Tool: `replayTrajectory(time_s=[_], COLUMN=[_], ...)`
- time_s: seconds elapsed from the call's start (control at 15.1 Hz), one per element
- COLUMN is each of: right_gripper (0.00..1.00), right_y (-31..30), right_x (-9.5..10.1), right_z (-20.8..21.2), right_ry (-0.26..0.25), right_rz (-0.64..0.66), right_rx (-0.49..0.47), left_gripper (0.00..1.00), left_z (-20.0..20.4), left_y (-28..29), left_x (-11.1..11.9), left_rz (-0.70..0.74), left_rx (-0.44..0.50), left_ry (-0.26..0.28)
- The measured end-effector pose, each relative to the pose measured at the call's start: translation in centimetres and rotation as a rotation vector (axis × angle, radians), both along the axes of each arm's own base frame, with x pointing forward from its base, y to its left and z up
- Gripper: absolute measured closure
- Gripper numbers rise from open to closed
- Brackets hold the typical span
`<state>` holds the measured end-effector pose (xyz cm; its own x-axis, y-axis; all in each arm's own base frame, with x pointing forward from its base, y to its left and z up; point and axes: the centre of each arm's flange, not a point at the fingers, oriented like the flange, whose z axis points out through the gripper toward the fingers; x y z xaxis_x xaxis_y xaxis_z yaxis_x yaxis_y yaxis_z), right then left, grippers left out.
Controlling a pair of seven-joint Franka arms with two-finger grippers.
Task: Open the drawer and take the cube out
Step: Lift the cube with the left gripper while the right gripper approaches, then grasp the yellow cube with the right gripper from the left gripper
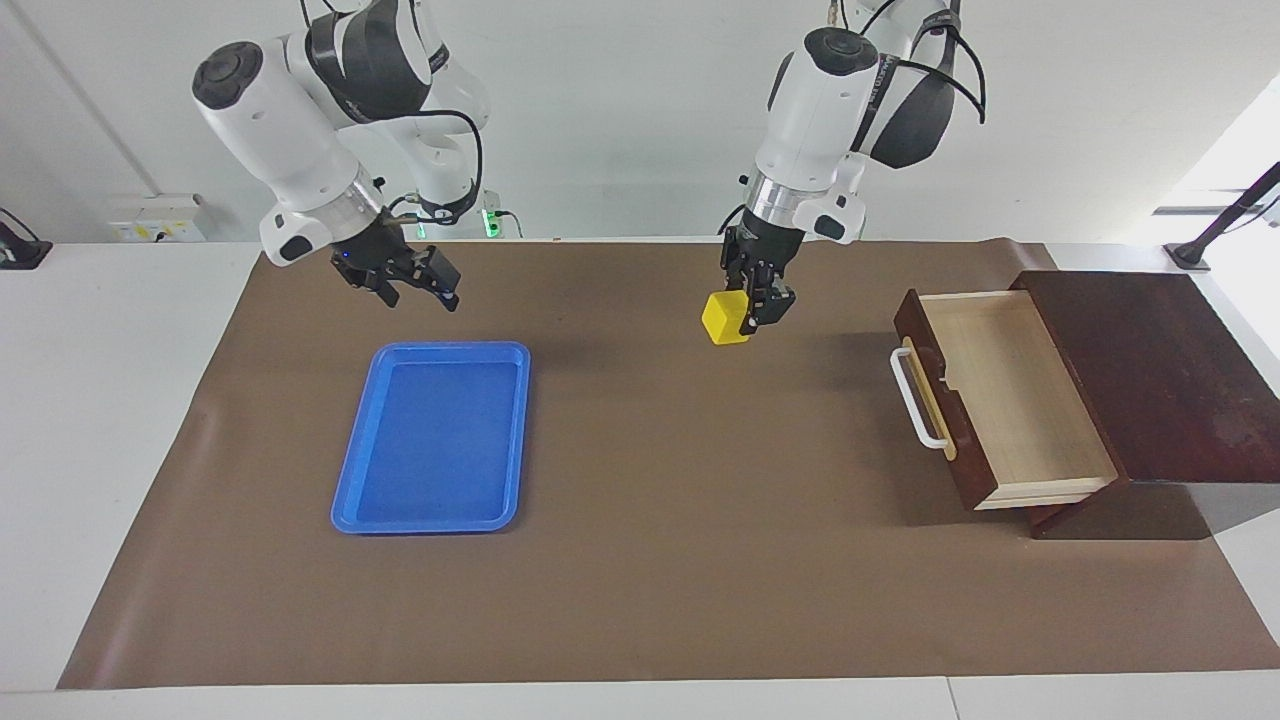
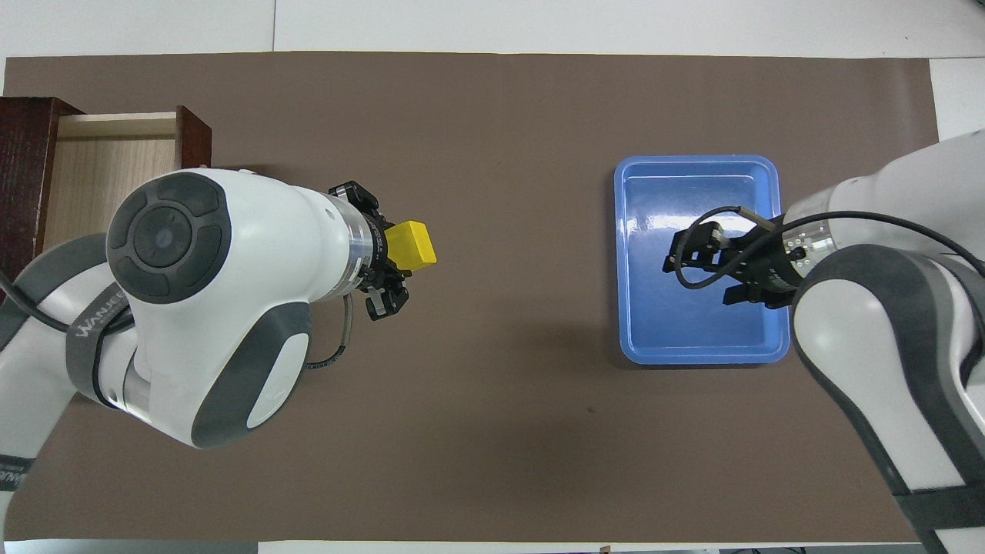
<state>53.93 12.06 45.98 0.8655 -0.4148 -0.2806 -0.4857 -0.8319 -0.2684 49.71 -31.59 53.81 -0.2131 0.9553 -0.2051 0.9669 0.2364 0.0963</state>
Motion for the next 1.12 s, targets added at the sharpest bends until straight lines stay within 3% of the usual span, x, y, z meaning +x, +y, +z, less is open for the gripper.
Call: replayTrajectory(time_s=[0.33, 0.6, 0.73, 1.12], right_gripper=[0.0, 0.0, 0.0, 0.0], right_y=[8.9, 12.2, 14.1, 20.3], right_x=[0.5, 1.0, 1.7, 2.3], right_z=[-5.8, -6.7, -6.4, -5.9], right_ry=[0.169, 0.275, 0.342, 0.414], right_rz=[-0.248, -0.415, -0.482, -0.569], right_rx=[0.115, 0.182, 0.261, 0.284], left_gripper=[0.45, 0.45, 0.45, 0.45], left_z=[-0.1, -0.6, -0.9, -3.5], left_y=[0.2, 0.2, 0.1, -1.2], left_x=[0.2, 0.2, 0.1, -0.8], left_rz=[0.006, 0.009, 0.012, -0.007], left_rx=[-0.004, -0.009, -0.011, 0.0], left_ry=[-0.006, -0.009, -0.007, 0.015])
